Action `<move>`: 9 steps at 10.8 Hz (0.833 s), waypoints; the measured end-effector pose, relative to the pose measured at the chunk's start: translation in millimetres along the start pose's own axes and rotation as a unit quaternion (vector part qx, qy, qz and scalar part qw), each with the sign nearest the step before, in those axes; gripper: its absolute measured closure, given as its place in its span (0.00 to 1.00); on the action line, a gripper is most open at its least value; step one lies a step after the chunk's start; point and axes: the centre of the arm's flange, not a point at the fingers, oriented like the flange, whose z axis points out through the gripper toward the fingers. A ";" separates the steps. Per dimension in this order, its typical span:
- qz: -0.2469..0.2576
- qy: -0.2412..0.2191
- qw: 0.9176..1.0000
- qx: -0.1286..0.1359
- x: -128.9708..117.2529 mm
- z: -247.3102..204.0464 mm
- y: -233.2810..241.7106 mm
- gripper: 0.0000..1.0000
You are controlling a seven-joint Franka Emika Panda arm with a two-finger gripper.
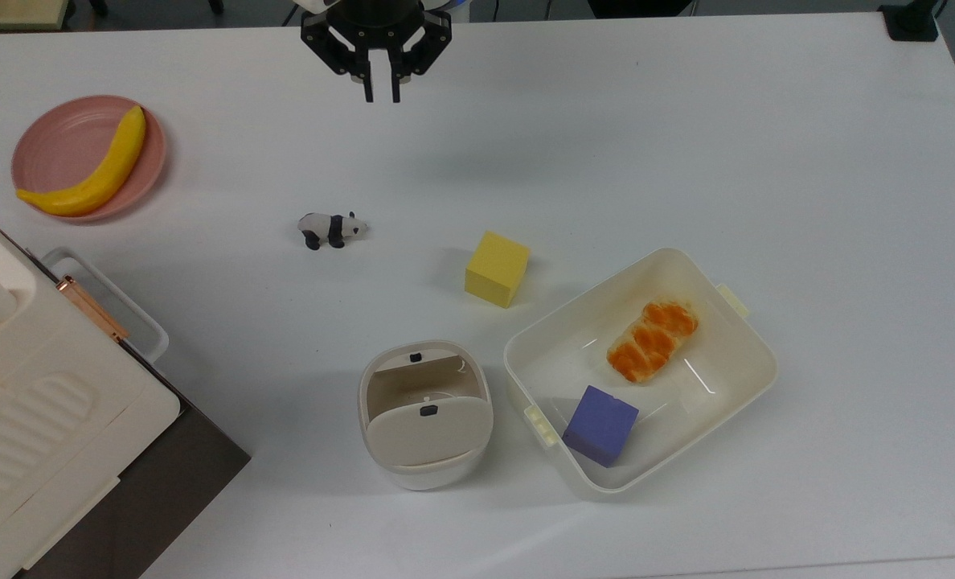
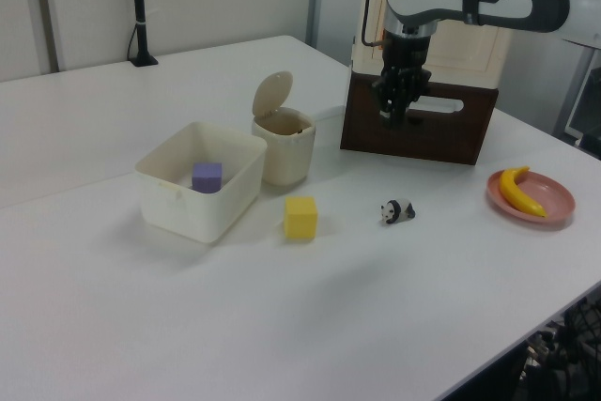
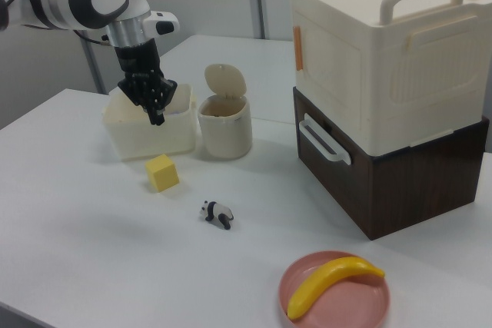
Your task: Close the trash can
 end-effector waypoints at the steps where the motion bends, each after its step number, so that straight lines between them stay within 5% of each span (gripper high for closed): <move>1: -0.004 -0.002 1.000 0.000 -0.5 0.5 0.0 0.95; 9: -0.010 -0.008 1.000 0.001 0.1 4.6 -0.1 0.99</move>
